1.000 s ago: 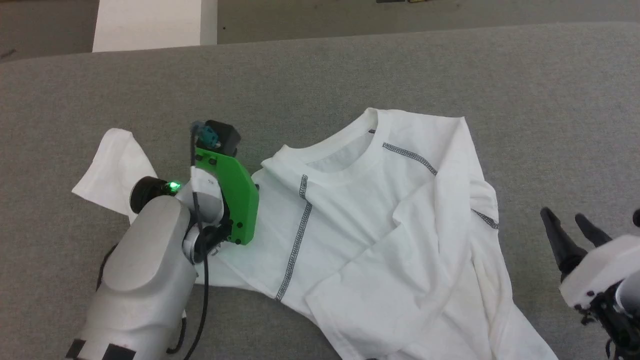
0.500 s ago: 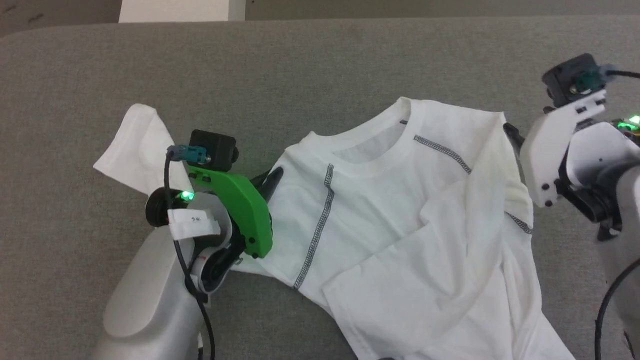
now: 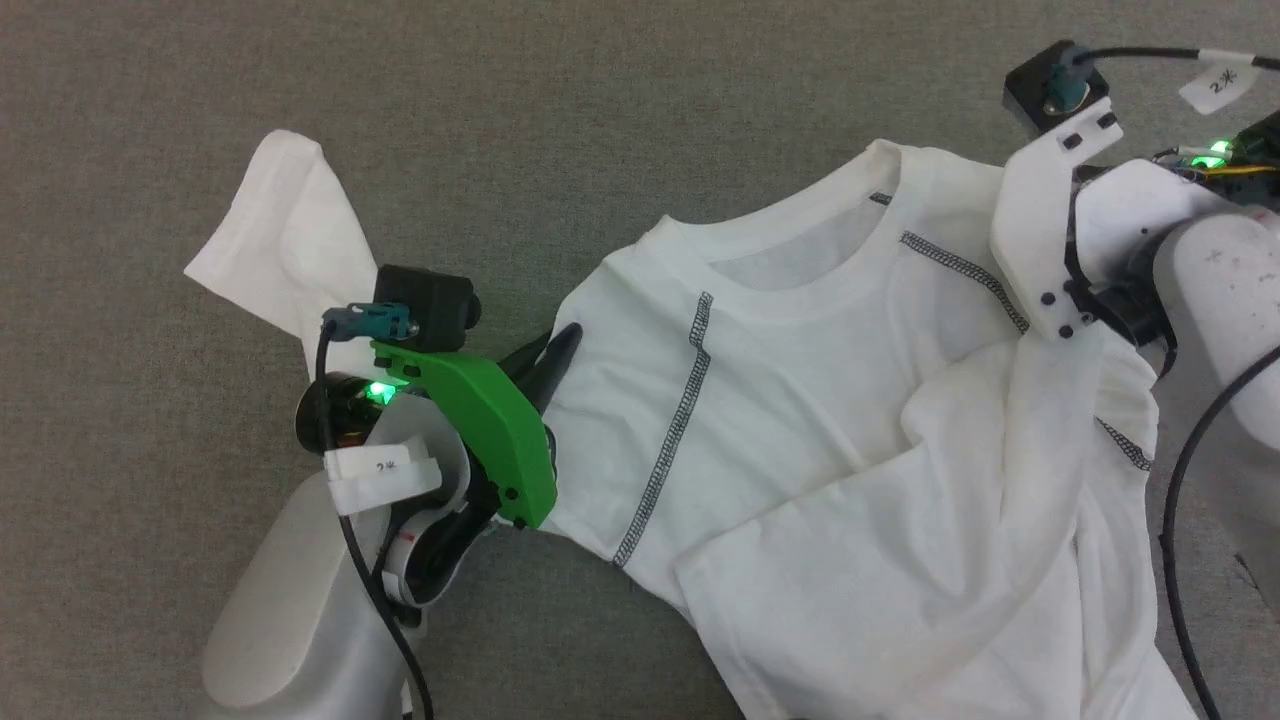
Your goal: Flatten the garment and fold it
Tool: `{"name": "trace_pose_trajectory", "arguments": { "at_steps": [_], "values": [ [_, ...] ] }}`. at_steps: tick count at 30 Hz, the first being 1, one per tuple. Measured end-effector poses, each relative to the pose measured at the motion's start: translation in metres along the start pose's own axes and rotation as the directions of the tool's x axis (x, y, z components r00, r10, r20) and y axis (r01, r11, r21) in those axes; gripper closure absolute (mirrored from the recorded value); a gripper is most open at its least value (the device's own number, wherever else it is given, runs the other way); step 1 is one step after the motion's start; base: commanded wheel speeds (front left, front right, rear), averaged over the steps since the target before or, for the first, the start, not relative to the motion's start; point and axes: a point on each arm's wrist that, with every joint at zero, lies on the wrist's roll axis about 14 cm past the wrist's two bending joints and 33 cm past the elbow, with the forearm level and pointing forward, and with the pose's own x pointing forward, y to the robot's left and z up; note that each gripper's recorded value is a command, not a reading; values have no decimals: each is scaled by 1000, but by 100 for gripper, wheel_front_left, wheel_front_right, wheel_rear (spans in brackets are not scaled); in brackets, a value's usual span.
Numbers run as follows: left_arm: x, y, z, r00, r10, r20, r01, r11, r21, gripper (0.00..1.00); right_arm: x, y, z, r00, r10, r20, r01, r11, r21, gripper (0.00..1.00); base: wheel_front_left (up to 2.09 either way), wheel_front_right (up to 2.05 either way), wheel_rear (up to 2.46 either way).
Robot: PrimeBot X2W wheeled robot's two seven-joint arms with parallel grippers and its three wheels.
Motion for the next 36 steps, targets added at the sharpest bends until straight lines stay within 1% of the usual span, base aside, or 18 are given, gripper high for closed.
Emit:
{"name": "trace_pose_trajectory", "arguments": {
  "at_steps": [3,4,5,6,10,13,15,19,21,23,25,30,33,36],
  "values": [
    [1,3,-2,1000,6,-3,-6,1000,-5,100,4,2,-1,998,27,-51,-28,1000,-7,0,0,0,0],
    [1,3,-2,1000,6,-2,-6,1000,-6,100,4,2,-2,997,38,-67,-38,999,5,18,0,0,0],
    [1,3,-2,1000,7,-1,-7,1000,-8,100,4,2,-2,996,47,-76,-46,999,13,81,0,0,0],
    [1,2,-1,1000,6,6,-6,1000,-8,100,3,3,-3,995,60,-82,-58,998,26,100,0,0,0],
    [0,1,4,1000,2,26,-2,1000,-11,100,-2,6,-2,993,101,-65,-96,992,81,100,0,0,0],
    [-3,2,15,997,5,75,-2,999,-36,100,-8,-1,-3,994,107,-33,-102,985,140,100,0,0,0],
    [-5,0,25,993,-1,121,9,998,-67,100,-13,-8,-3,996,94,-3,-92,980,175,100,0,0,0],
    [-11,-3,51,978,-24,207,33,999,-40,100,-29,-22,11,993,69,98,-92,960,264,100,0,0,0],
    [-15,-3,78,962,-31,270,34,999,-6,100,-40,-27,25,984,64,169,-117,938,325,100,0,0,0],
    [-19,-2,106,944,-37,327,27,999,33,100,-53,-33,40,971,49,234,-134,922,363,100,0,0,0],
    [-23,0,137,926,-36,377,5,997,82,100,-71,-43,62,949,22,315,-152,907,393,100,0,0,0],
    [-30,-3,202,883,-49,467,-25,988,151,100,-118,-71,112,883,-49,468,-176,887,426,100,0,0,0],
    [-33,-4,242,857,-51,513,-50,982,181,100,-141,-85,136,846,-97,524,-159,893,422,100,0,0,0],
    [-37,-1,282,819,-39,572,-93,976,199,100,-160,-102,161,795,-151,587,-152,888,434,100,0,0,0]
  ]
}}
